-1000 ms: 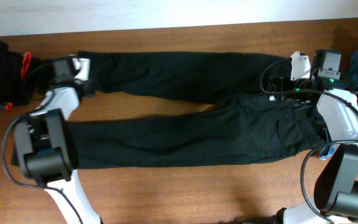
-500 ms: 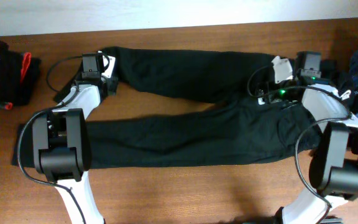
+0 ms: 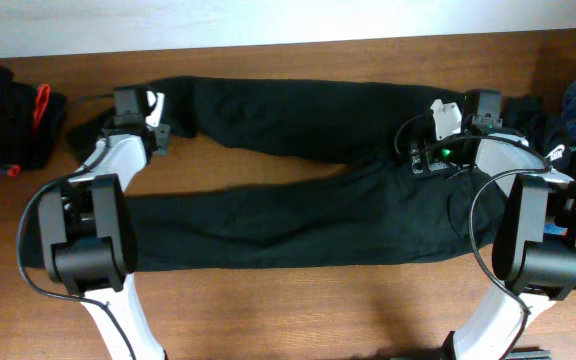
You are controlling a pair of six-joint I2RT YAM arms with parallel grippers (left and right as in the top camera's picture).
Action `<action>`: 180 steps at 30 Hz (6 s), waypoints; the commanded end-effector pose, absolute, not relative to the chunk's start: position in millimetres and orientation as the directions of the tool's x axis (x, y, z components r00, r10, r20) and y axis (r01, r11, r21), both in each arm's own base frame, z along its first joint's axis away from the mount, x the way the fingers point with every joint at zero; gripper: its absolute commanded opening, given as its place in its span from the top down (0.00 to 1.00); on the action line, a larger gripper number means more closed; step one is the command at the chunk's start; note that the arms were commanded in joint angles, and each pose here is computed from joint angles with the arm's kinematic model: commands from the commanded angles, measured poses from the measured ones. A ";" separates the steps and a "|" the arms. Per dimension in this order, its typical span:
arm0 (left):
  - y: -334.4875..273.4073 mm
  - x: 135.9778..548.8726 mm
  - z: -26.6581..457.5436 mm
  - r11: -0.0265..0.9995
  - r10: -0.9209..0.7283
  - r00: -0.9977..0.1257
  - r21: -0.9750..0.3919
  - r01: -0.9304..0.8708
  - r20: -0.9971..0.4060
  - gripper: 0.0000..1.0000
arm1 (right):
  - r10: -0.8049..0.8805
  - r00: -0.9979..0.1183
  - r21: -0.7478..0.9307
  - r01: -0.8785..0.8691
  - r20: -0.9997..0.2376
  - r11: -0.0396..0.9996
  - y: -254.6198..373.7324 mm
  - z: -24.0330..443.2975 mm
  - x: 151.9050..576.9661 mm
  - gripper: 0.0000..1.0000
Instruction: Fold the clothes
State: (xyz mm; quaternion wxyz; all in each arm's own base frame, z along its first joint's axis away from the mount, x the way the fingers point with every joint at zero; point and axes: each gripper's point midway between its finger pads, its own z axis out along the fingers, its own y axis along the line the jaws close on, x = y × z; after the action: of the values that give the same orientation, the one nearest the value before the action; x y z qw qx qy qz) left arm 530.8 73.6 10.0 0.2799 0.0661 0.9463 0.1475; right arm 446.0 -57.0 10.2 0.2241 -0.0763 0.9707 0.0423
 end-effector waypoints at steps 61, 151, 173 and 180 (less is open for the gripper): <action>91.6 496.0 128.5 0.988 -0.055 -0.824 0.086 -0.125 -0.564 0.01 | 0.526 -0.832 0.202 0.492 -0.178 0.847 -193.9 164.5 379.4 0.96; 91.7 496.0 128.6 0.988 -0.055 -0.824 0.086 -0.125 -0.564 0.01 | 0.423 -0.835 0.095 0.418 -0.352 0.904 -259.0 126.2 424.1 0.41; 91.6 496.1 128.6 0.988 -0.055 -0.824 0.086 -0.125 -0.564 0.01 | 0.480 -0.840 0.018 0.492 -0.255 0.871 -286.4 44.4 403.4 0.17; 91.6 496.1 128.6 0.988 -0.055 -0.824 0.086 -0.125 -0.564 0.01 | 0.520 -0.819 0.036 0.528 -0.244 0.849 -282.6 37.5 406.2 0.48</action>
State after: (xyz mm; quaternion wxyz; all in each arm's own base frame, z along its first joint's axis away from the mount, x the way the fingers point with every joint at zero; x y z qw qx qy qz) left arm 492.9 92.3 109.9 0.2726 -0.0431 0.9591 0.0636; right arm 404.9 -285.4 40.7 0.1258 0.2661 0.9556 -0.0162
